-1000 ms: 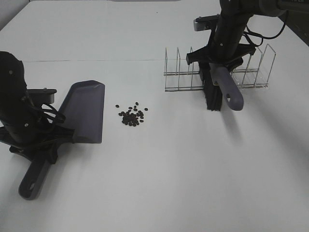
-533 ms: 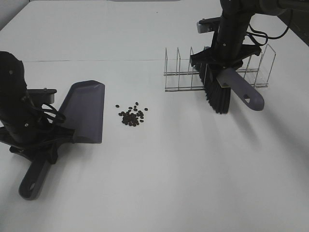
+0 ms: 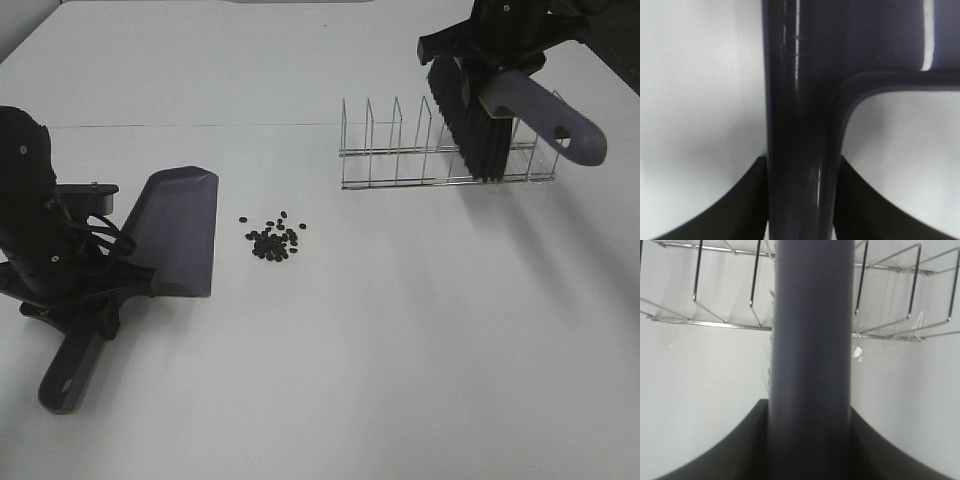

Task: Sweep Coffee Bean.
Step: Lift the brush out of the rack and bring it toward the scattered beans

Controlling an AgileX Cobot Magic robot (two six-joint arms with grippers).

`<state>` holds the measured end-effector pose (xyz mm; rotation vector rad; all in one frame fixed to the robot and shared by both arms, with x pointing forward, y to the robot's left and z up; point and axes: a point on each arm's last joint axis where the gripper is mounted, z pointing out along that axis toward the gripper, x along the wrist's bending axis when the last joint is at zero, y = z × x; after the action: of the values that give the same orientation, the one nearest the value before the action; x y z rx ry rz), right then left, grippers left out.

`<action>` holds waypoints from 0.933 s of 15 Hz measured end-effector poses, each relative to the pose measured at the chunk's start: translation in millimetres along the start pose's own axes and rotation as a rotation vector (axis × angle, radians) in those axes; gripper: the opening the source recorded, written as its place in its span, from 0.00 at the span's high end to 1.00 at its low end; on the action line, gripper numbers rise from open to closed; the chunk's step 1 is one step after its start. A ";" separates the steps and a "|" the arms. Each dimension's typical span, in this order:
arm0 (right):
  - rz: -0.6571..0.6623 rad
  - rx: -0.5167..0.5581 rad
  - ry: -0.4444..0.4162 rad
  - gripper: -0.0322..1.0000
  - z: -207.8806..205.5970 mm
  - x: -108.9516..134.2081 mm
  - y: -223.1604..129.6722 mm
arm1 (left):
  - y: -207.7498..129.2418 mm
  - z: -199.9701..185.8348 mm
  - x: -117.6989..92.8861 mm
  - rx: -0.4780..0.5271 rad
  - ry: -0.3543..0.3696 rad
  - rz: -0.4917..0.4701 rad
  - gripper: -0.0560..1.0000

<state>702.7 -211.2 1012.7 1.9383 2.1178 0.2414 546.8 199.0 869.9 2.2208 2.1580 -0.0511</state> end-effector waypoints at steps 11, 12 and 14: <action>-0.024 -0.037 0.117 0.70 -120.3 -11.6 -79.8 | 0.0 0.0 0.0 0.000 0.000 0.000 0.64; -0.017 0.005 0.113 0.70 -114.4 -12.3 -93.7 | 0.0 0.0 0.0 0.000 0.000 0.000 0.64; 0.007 0.062 0.107 0.70 -92.8 -12.2 -116.1 | 0.0 0.0 0.0 0.000 0.000 0.000 0.64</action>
<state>565.4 -229.6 1067.9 2.0100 2.2106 0.2910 546.8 199.0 869.9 2.2208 2.1580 -0.0511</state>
